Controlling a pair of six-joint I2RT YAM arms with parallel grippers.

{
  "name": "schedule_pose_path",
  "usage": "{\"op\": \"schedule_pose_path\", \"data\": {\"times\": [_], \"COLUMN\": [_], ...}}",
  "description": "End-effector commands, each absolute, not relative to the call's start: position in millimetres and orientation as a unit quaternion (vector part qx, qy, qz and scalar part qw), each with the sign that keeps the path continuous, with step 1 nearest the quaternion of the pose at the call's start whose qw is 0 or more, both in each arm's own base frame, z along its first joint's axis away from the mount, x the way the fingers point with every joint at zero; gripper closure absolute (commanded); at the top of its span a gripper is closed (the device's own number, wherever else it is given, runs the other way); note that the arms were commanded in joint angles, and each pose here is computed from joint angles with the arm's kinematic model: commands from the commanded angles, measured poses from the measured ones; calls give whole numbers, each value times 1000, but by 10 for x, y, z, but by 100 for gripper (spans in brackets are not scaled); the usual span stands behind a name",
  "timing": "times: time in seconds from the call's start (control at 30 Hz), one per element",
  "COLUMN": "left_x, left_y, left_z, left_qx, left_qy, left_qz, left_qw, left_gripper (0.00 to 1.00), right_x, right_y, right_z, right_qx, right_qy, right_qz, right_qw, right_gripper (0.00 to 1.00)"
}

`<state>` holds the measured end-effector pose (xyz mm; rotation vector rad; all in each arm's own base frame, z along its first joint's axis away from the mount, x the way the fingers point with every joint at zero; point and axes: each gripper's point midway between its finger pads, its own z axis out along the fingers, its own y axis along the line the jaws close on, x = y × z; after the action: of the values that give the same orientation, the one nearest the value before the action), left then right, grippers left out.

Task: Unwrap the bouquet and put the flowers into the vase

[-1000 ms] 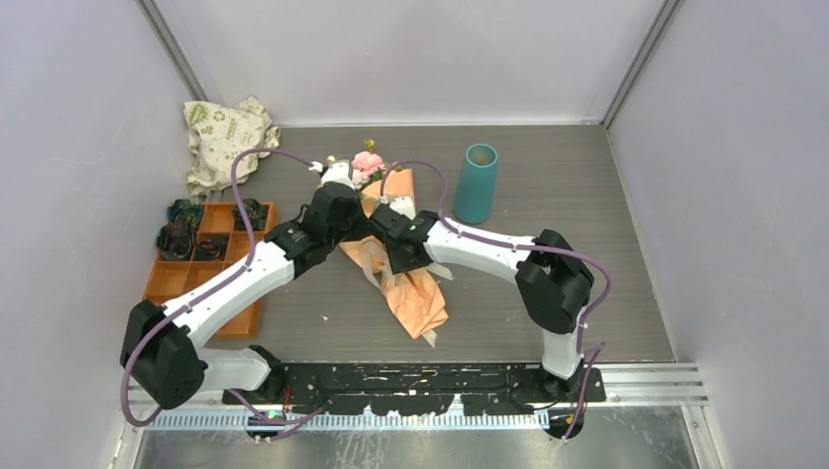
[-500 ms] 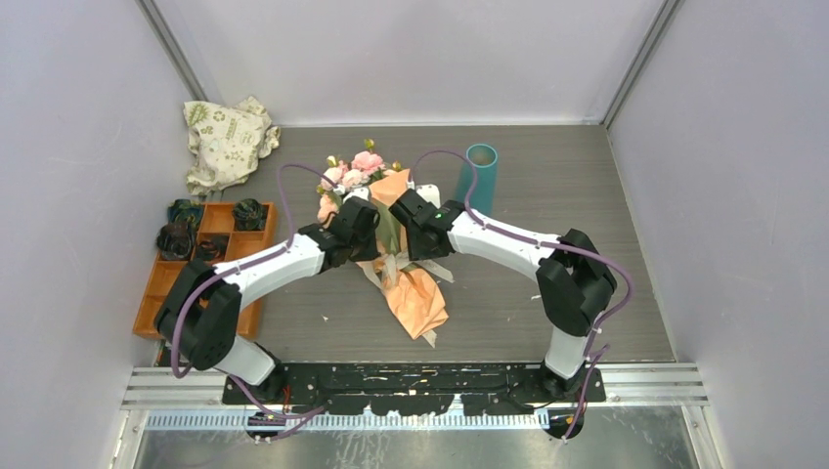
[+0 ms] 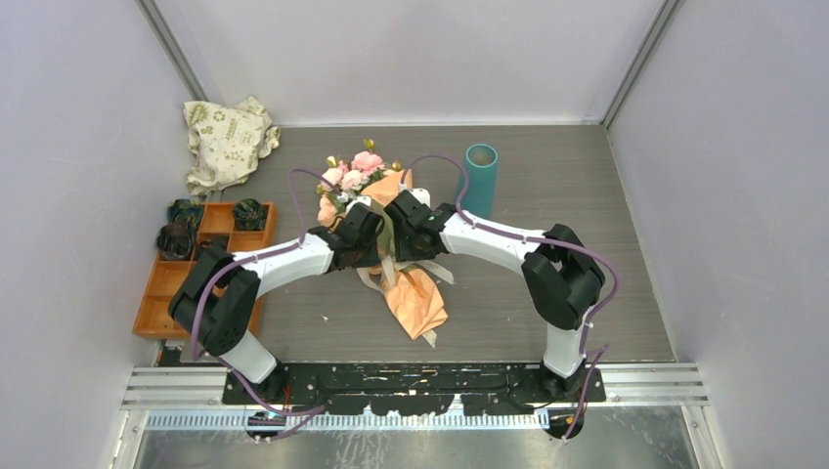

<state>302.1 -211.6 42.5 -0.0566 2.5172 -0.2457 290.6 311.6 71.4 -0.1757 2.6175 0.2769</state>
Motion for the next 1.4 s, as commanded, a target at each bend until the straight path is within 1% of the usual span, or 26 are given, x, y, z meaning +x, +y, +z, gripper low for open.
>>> {"op": "schedule_pose_path", "data": {"times": [0.0,0.07,0.23,0.53,0.77,1.13,1.37], "left_x": [3117,3116,3107,3100,3106,3106,3084], "left_y": [-2128,-2122,-2109,-2108,-2110,-2132,-2116], "left_z": [442,433,403,375,324,188,91], "left_qx": [-27,-26,-25,-24,-23,-21,-21], "left_qy": [943,943,944,945,947,951,954], "left_qz": [-95,-93,-90,-88,-84,-80,-74], "left_qw": [319,319,317,314,309,296,288], "left_gripper": [91,91,91,92,92,93,94], "right_x": [2931,2934,2958,2997,3006,3051,3126], "right_y": [3285,3297,3333,3304,3210,2894,2475], "right_z": [651,624,600,728,1055,2178,2875], "right_qx": [-50,-49,-47,-43,-41,-42,-32], "right_qy": [959,959,959,956,948,913,881], "right_qz": [136,137,140,137,137,136,83], "right_qw": [245,243,244,257,285,383,465], "right_gripper": [54,56,68,99,99,99,99]}}
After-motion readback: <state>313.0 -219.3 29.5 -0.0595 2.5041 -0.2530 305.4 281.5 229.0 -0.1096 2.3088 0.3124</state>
